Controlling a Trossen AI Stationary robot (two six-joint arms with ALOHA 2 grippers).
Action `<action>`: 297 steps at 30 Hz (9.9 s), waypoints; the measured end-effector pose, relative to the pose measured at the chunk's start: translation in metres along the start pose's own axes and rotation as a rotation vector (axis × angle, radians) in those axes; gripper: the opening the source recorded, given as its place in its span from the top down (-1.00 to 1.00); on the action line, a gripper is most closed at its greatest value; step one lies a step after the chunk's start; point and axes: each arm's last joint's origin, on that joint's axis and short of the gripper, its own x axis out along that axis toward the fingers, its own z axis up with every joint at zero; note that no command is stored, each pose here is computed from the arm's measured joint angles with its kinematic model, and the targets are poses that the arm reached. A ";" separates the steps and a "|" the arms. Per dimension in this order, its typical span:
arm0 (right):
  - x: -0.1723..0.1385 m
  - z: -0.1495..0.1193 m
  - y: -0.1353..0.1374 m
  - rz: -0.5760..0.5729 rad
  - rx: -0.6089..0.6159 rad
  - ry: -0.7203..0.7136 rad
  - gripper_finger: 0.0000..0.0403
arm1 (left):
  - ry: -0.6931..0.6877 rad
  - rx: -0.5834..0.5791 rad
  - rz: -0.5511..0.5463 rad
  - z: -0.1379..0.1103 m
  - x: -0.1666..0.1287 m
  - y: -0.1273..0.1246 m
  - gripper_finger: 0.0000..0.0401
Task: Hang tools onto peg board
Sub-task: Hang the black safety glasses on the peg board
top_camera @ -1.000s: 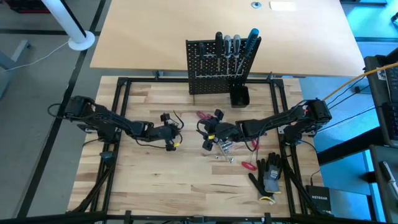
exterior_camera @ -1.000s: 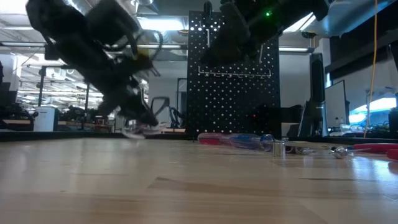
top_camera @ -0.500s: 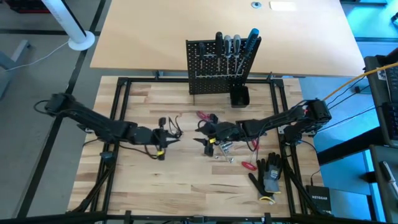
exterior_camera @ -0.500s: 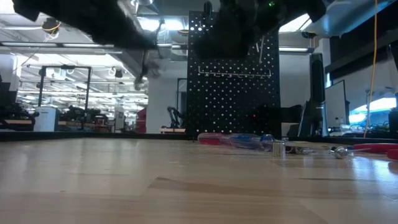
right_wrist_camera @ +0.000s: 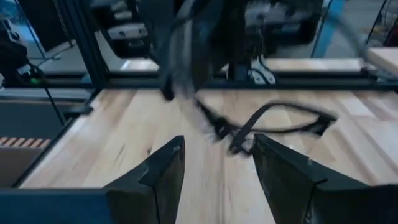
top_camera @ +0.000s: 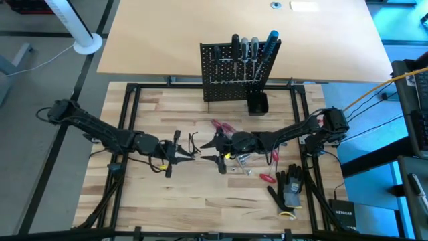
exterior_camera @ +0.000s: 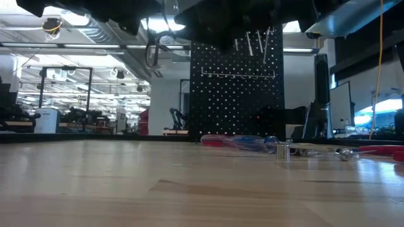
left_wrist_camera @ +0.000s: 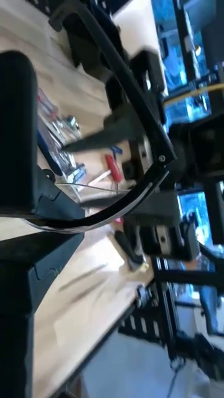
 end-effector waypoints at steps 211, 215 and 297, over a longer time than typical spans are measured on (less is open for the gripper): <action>-0.103 0.104 -0.175 -0.450 0.133 -0.362 0.94 | 0.119 -0.015 0.458 -0.034 -0.039 0.039 0.47; -0.099 0.105 -0.169 -0.457 0.123 -0.345 0.94 | 0.119 -0.022 0.458 -0.035 -0.039 0.039 0.47; -0.094 0.100 -0.173 -0.726 0.098 -0.217 0.94 | 0.112 -0.047 0.460 -0.035 -0.039 0.039 0.47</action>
